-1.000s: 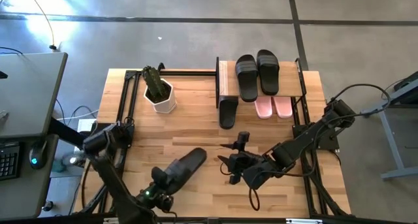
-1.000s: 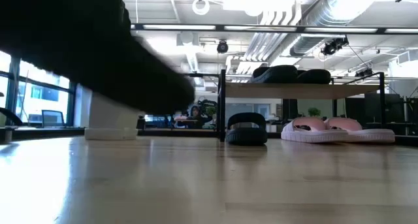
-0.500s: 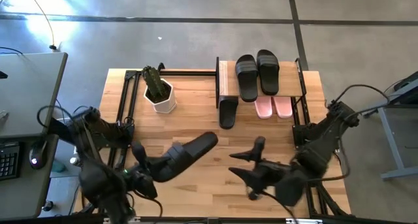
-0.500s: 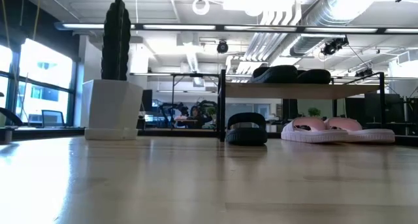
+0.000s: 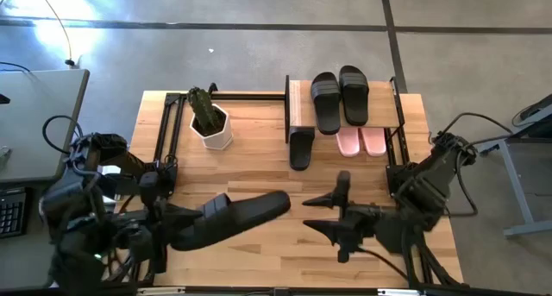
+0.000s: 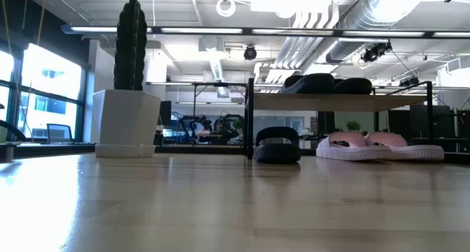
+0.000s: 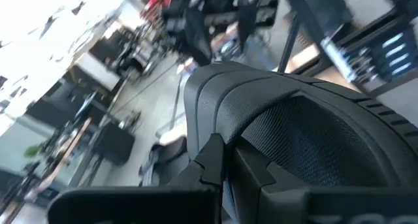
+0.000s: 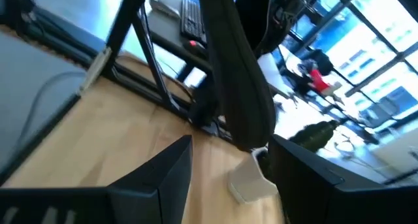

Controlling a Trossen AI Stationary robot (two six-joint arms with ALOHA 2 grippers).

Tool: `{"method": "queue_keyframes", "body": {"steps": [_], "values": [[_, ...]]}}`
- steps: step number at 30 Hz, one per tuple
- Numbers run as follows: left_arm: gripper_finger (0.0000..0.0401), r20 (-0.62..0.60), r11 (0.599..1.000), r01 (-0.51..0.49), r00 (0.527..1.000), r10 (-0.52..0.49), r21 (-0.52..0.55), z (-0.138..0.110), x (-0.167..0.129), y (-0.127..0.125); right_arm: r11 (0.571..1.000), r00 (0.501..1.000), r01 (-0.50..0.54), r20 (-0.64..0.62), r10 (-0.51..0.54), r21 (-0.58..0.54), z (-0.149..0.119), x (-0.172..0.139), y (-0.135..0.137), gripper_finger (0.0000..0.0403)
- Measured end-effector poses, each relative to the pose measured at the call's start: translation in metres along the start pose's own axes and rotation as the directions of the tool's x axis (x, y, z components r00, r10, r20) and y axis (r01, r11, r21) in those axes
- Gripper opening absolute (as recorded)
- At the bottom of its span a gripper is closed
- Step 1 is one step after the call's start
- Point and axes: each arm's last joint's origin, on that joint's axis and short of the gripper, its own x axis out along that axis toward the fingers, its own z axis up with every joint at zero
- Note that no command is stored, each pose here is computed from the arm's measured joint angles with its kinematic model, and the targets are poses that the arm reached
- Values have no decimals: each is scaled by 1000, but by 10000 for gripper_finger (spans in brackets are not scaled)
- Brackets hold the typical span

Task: Pick and place slides into the shelf
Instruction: Put the black slipper under the shelf

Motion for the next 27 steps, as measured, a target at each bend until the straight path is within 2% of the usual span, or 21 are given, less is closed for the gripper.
{"method": "queue_keyframes", "body": {"steps": [3,7,13,21,27], "values": [[0,43,1000,16,999,-17,12,8,-8,6,998,996,-59,67,57,30,4,6,-12,192],[0,61,999,47,997,-49,25,12,-9,9,998,994,-61,95,62,-9,4,14,-21,192],[0,63,997,67,996,-69,25,12,-9,8,990,978,-139,156,137,0,4,27,-32,192],[0,87,997,53,995,-58,49,17,-9,9,981,964,-191,188,189,-4,3,39,-35,192],[0,92,997,49,994,-54,61,18,-9,10,981,958,-189,210,193,-40,4,48,-30,192]]}}
